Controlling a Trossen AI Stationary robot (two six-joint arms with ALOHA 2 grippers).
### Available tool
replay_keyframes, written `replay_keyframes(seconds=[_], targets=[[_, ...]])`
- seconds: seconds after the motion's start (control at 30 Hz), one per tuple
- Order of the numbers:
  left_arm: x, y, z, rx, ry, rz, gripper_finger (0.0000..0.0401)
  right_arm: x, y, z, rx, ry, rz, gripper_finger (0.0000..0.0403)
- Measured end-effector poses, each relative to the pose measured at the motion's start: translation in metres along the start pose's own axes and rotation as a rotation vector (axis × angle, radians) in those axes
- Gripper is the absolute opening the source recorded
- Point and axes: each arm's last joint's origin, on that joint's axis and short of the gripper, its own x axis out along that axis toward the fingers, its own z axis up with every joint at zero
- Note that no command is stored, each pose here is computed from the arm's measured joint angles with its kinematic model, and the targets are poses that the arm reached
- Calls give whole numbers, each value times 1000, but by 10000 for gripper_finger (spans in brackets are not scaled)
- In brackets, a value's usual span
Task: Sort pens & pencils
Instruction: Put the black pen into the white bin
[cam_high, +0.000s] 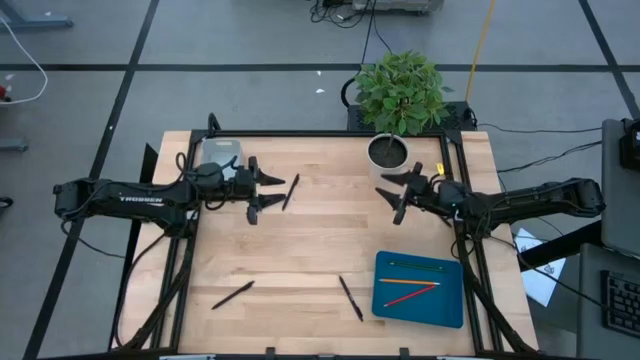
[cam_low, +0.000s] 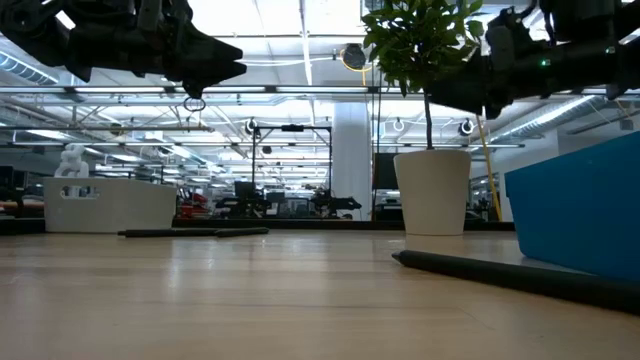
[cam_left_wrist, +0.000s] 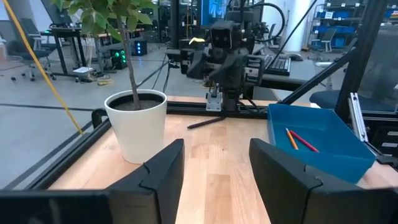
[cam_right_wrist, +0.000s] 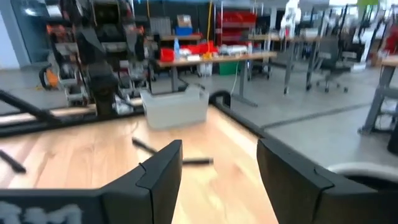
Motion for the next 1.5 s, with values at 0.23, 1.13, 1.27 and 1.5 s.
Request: replay_keyframes(seconds=[0.23,1.13,1.27,1.5], targets=[[0,0,-1,-4,8,0,186,4,-1,-3,52,290,-117,196],[0,0,-5,-5,47,1,186,-28,-57,-25,357,1293,-638,196],[0,0,-6,-9,59,1,186,-23,-67,-37,363,1396,-702,196],[0,0,-9,-14,87,1,186,-12,-78,-53,389,1482,-668,196]])
